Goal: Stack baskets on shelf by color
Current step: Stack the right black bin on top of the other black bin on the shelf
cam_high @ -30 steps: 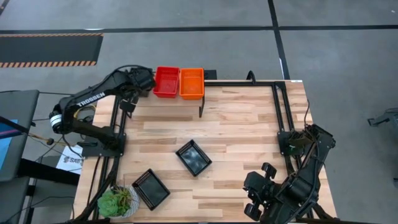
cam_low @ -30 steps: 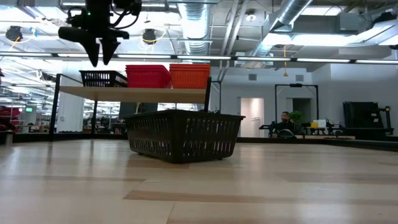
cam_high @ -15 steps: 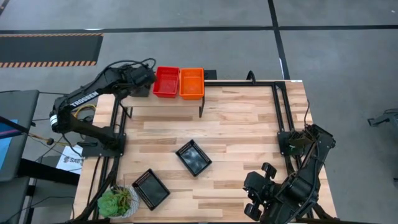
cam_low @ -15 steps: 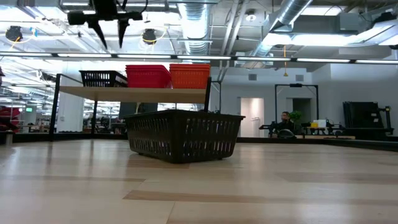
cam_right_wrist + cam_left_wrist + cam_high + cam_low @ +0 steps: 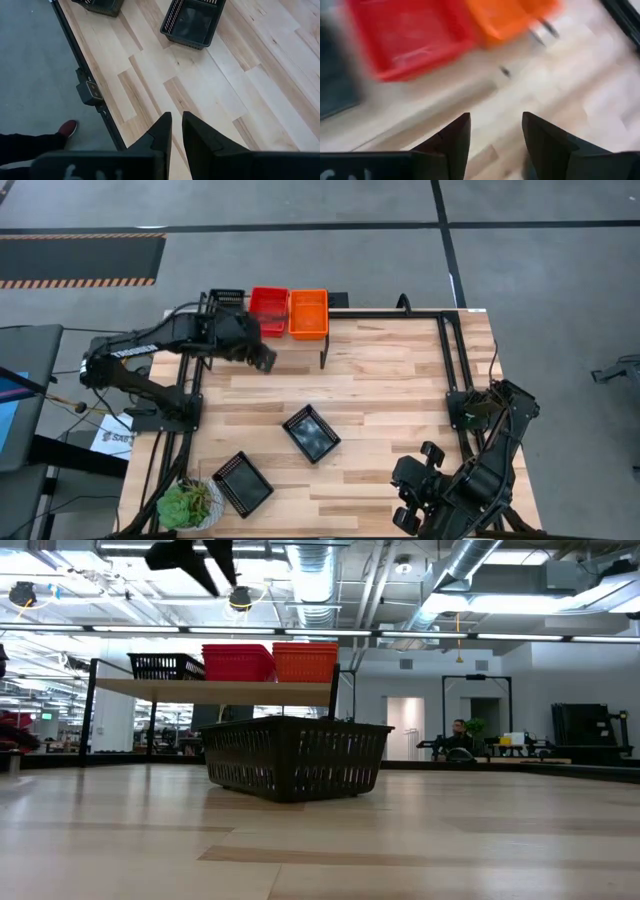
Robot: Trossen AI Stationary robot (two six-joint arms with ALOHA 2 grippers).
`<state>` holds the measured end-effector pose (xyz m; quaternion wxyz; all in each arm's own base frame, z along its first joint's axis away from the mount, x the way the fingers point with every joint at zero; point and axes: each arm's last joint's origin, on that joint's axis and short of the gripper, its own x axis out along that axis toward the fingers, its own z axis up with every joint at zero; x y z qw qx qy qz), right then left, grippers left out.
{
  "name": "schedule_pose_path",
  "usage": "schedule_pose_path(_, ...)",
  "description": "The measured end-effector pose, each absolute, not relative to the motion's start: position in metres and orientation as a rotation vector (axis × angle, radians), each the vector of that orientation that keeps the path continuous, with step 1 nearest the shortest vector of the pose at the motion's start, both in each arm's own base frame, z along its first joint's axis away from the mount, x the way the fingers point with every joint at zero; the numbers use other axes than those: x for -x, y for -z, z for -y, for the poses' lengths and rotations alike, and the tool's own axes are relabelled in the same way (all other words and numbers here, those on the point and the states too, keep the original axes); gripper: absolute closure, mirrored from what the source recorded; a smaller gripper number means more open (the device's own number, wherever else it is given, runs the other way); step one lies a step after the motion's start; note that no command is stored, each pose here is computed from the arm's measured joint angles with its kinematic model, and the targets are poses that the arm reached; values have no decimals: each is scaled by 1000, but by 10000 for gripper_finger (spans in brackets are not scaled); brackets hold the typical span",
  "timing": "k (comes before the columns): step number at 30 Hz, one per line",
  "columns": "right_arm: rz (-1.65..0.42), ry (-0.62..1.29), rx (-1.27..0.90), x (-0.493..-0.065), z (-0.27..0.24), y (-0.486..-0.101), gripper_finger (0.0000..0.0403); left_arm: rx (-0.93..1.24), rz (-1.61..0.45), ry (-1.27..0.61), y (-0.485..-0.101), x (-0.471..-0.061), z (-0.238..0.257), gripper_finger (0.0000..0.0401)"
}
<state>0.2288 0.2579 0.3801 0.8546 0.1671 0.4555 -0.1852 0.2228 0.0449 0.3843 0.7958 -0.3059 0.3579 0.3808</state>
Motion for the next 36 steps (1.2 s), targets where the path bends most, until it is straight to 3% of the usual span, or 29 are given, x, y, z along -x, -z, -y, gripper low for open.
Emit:
schedule_pose_path(7, -961, 382, -332, -230, -257, -380, 333, 397, -921, -561, -368, -250, -19, 235)
schedule_pose_path(16, -968, 386, -338, -232, -255, -380, 333, 248, -1198, -446, -307, -307, -18, 235)
schedule_pose_path(24, -966, 388, -345, -231, -256, -380, 333, 150, -1343, -124, -263, -340, 2, 247)
schedule_pose_path(27, -966, 389, -345, -231, -256, -380, 333, 83, -1366, -135, -256, -343, 10, 257)
schedule_pose_path(36, -965, 389, -345, -231, -256, -380, 333, 218, -1297, -222, -252, -352, 18, 273)
